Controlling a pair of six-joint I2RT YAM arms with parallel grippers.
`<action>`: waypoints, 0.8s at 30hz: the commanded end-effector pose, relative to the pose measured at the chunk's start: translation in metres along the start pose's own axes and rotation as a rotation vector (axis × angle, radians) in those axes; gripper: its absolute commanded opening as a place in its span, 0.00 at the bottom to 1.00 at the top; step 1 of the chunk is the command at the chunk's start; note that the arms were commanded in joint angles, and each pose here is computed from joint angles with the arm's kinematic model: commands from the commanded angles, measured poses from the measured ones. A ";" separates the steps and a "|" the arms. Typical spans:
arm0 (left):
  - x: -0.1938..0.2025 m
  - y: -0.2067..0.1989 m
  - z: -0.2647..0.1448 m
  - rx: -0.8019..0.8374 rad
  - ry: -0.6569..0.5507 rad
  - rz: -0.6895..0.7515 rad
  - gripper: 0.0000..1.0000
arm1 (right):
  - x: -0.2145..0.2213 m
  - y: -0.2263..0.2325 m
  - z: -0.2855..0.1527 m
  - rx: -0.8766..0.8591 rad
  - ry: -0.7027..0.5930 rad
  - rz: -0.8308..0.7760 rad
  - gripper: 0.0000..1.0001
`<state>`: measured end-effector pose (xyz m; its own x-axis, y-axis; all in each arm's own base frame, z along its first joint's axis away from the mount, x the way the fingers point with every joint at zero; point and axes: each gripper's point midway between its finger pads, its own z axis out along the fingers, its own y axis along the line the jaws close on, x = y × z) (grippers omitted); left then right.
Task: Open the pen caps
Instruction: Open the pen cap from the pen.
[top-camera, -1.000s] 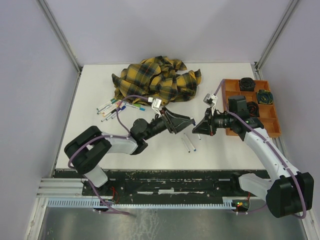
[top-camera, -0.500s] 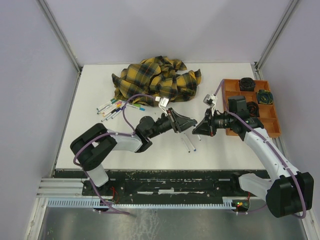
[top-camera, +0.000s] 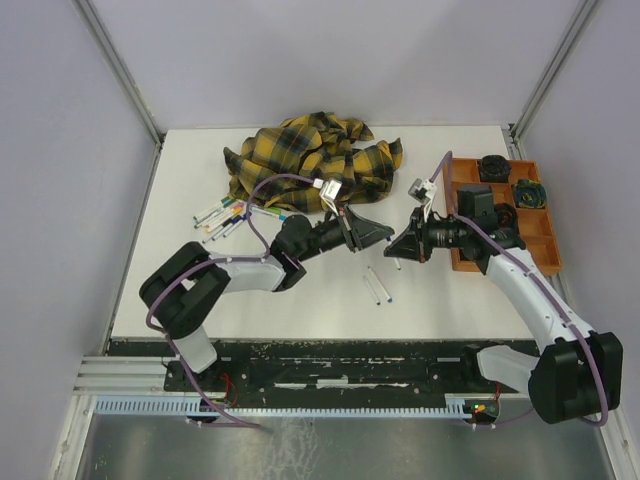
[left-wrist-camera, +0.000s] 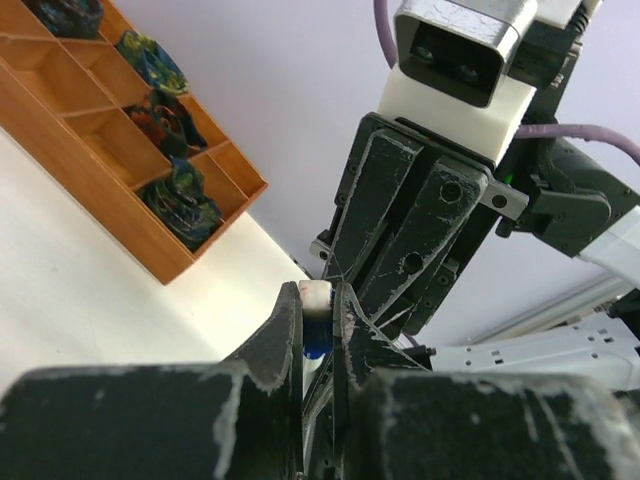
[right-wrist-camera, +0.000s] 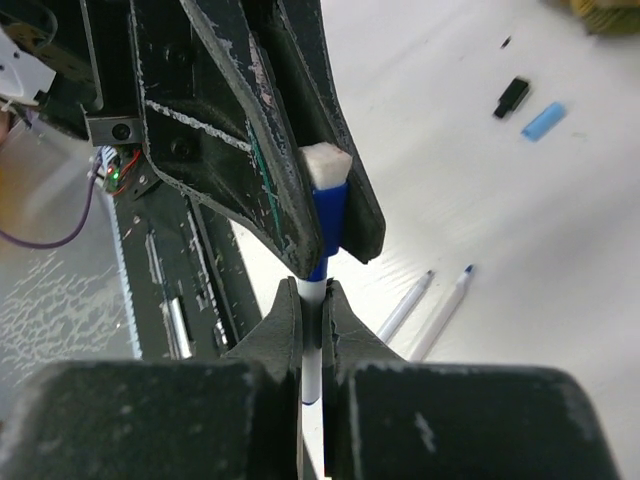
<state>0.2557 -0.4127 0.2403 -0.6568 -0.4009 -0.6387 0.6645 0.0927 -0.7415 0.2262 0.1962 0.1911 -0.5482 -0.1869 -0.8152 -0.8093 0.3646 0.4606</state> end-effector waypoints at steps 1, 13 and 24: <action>-0.125 -0.011 0.012 0.004 -0.335 0.102 0.03 | 0.005 -0.002 0.003 -0.011 0.032 0.048 0.00; -0.201 0.016 0.002 -0.043 -0.534 0.109 0.03 | 0.019 -0.022 0.010 0.036 0.094 0.127 0.00; -0.146 0.128 -0.017 -0.509 -0.319 -0.040 0.03 | 0.039 -0.090 0.000 0.389 0.179 0.154 0.00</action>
<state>0.4251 -0.3294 0.2917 -0.3820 -0.7270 -0.5705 0.5385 0.3266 -0.7768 0.2540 0.1754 0.1306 -0.7060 -0.2424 -0.6655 -0.6537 0.5846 0.4806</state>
